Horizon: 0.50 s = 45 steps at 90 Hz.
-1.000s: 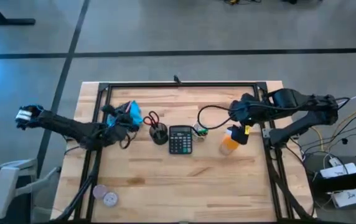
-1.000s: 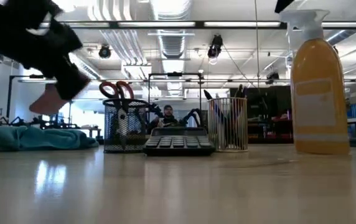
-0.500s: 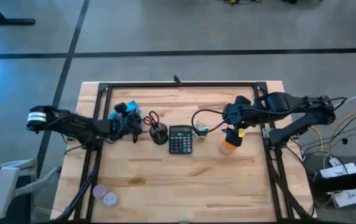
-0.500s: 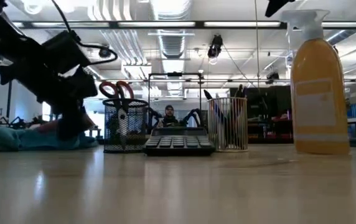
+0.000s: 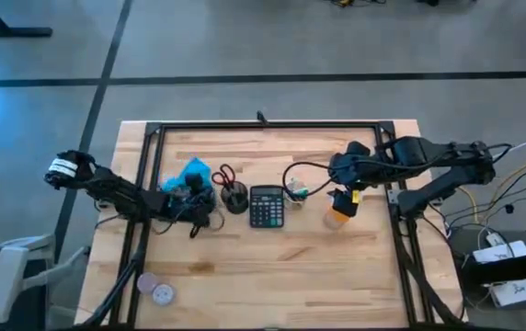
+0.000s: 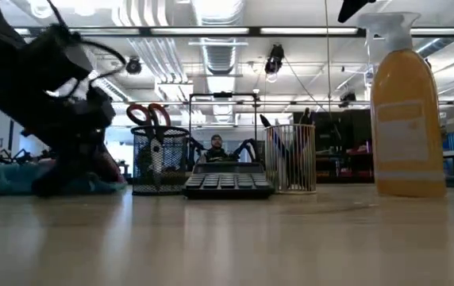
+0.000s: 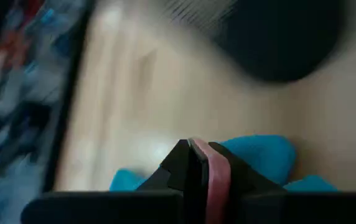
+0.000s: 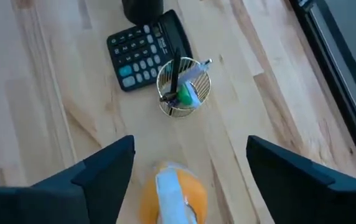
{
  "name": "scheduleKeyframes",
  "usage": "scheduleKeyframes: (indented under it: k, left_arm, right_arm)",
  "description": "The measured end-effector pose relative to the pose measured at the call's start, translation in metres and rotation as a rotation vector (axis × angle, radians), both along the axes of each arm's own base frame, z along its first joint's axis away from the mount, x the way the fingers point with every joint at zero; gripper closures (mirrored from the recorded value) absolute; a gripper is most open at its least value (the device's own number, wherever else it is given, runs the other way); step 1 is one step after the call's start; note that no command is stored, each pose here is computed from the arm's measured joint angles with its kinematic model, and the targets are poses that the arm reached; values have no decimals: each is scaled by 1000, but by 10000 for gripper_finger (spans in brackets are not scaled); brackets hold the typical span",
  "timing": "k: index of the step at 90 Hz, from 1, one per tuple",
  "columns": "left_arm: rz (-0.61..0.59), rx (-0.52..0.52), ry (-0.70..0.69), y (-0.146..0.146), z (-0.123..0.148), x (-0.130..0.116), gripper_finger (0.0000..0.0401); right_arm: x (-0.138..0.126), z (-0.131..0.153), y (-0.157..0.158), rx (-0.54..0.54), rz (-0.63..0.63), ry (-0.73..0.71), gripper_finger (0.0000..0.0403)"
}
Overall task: Apply microfiber cloth
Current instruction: Wipe the front and back of the cellphone with the blue microfiber cloth
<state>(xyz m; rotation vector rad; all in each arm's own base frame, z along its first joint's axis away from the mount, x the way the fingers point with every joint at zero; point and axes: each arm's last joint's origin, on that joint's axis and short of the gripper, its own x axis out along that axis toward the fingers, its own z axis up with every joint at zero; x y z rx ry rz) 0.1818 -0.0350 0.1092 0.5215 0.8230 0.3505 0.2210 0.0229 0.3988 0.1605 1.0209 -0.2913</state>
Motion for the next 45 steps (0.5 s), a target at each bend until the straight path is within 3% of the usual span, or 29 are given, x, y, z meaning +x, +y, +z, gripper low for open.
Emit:
scheduleKeyframes:
  k: [25, 45]
  left_arm:
    - [-308, -197, -114, -77, 18, -3, 388]
    - [-359, -258, -155, -117, 36, 23, 377]
  right_arm:
    - [19, -10, 4, -1, 7, 8, 134]
    - [53, -31, 14, -37, 89, 40, 143]
